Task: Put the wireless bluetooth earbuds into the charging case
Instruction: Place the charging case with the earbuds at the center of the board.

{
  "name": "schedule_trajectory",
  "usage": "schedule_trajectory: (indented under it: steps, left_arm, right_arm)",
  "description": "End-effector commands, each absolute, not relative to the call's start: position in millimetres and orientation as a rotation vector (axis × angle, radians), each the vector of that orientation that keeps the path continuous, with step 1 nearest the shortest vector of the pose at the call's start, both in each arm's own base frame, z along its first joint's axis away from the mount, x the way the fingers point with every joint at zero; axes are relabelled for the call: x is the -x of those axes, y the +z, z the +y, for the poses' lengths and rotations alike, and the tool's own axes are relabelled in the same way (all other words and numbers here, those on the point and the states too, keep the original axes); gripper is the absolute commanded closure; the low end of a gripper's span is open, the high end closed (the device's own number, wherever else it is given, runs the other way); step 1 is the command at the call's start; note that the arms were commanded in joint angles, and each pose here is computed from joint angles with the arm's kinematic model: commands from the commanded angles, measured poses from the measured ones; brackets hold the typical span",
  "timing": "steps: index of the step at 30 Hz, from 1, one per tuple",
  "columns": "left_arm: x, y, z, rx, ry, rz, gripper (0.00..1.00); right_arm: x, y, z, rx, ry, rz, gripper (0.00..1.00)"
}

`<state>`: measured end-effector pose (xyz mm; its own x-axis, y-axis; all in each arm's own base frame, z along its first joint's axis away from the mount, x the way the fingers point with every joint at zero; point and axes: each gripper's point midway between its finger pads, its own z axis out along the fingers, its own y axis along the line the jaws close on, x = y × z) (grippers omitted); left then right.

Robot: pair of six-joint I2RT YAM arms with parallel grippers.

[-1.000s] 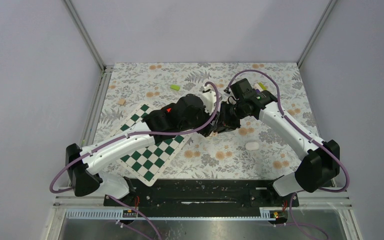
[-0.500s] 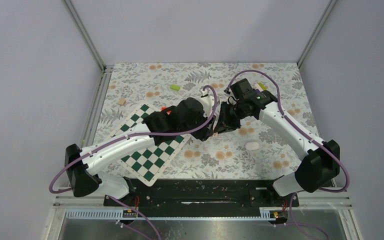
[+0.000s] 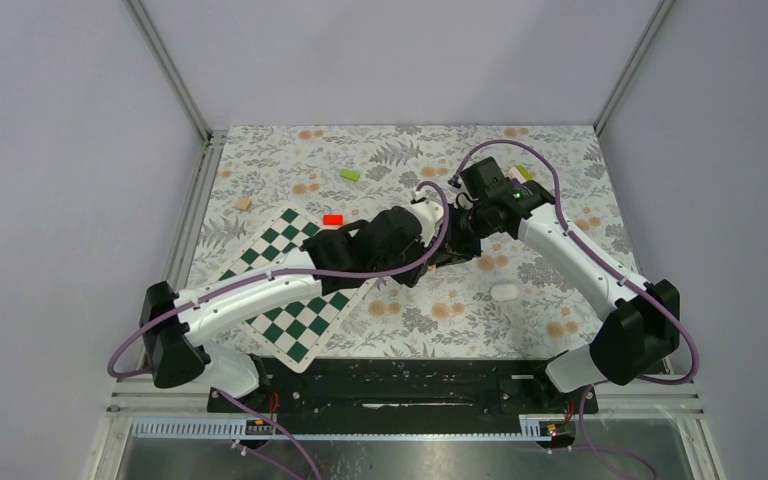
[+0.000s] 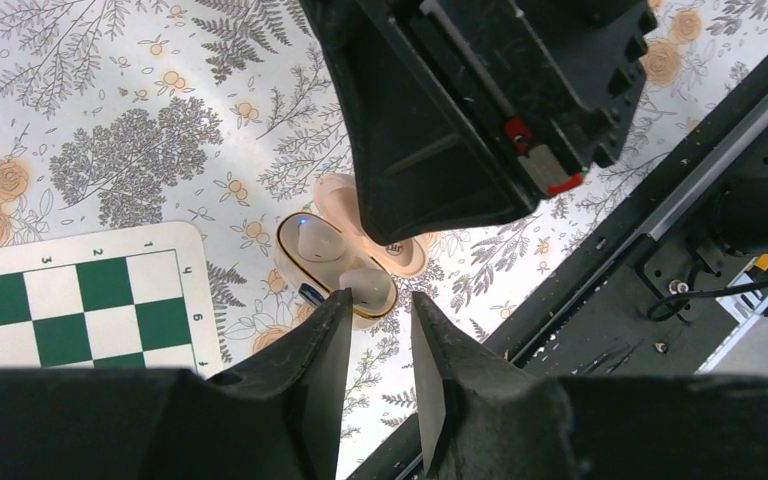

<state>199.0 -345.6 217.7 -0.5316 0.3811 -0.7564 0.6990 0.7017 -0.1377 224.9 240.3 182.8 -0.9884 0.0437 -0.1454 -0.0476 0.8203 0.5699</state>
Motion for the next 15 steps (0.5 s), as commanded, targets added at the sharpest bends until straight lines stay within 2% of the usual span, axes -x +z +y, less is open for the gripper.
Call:
schedule_trajectory:
  steps: [1,12,15]
  left_arm:
    - [-210.1,239.9,-351.2,-0.756,-0.558,2.129,0.72]
    - [-210.1,242.6,-363.1,-0.775,-0.604,2.110,0.74]
    - [-209.1,239.7,-368.2,-0.790,-0.619,2.115,0.81]
  right_arm:
    - [-218.6,193.1,241.0,0.036,0.929,2.826,1.00]
    - [-217.8,191.3,239.9,0.031,0.923,2.830,1.00]
    - [-217.6,192.0,239.5,0.026,0.923,2.828,1.00]
